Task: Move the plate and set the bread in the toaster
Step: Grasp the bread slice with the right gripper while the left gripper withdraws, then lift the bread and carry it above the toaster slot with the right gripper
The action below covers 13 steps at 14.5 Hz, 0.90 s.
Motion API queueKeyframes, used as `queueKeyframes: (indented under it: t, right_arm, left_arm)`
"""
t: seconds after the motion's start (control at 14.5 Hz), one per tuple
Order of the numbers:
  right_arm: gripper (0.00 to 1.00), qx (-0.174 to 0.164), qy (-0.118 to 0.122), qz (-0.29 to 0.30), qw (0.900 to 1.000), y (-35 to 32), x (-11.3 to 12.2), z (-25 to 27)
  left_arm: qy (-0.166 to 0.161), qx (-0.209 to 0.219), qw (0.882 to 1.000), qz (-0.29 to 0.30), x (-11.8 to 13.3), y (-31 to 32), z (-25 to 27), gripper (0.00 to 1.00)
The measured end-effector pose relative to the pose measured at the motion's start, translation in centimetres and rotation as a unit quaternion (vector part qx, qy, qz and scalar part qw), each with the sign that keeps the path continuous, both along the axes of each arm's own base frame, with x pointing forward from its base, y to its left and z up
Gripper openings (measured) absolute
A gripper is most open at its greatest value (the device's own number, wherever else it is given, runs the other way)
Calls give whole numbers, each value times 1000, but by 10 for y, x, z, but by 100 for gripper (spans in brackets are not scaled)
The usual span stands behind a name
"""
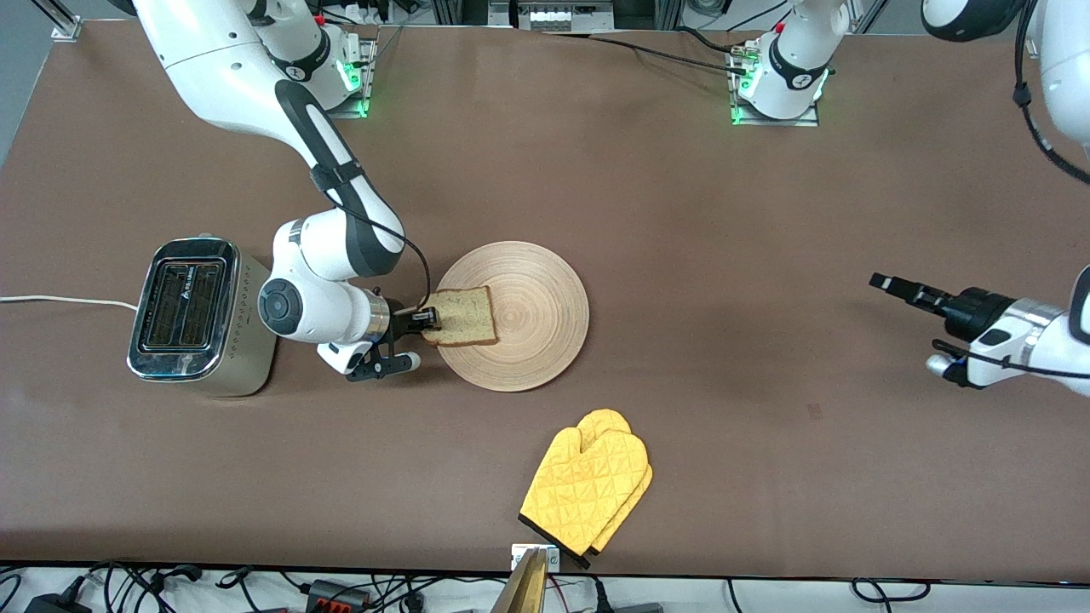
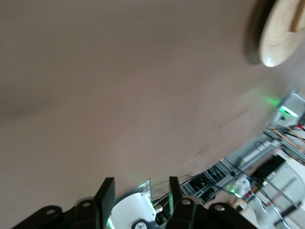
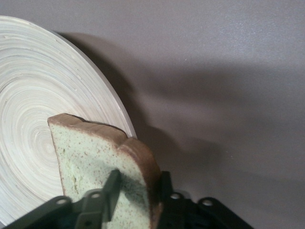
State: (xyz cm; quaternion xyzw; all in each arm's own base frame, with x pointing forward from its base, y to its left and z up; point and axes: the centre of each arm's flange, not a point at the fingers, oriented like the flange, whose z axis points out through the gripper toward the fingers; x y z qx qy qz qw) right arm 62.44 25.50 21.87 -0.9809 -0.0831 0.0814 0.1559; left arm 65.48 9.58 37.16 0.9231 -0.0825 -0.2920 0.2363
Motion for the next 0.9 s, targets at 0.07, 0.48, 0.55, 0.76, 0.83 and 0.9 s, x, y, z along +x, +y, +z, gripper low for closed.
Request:
queueKeyframes:
  t: [0.07, 0.48, 0.55, 0.76, 0.83, 0.9]
  right_arm:
    - [22, 1, -1, 2, 1000, 0, 0, 1]
    - [9, 6, -19, 1, 1000, -1, 12, 15]
    - [9, 7, -21, 1, 1000, -1, 13, 17]
    - [9, 9, -27, 1, 1000, 1, 16, 23]
    - [9, 11, -32, 1, 999, 1, 18, 29]
    - [9, 13, -38, 1, 999, 2, 20, 39]
  left_arm:
    - [-9, 25, 1000, 3, -2, -3, 21, 58]
    - [-79, 177, 981, 15, -23, -28, 146, 67]
    - [-91, 186, 978, 16, -27, -30, 161, 73]
    - [-102, 215, 971, 31, -35, -26, 182, 96]
    - [-100, 235, 966, 35, -35, -22, 182, 100]
    - [-98, 248, 963, 35, -35, -18, 180, 100]
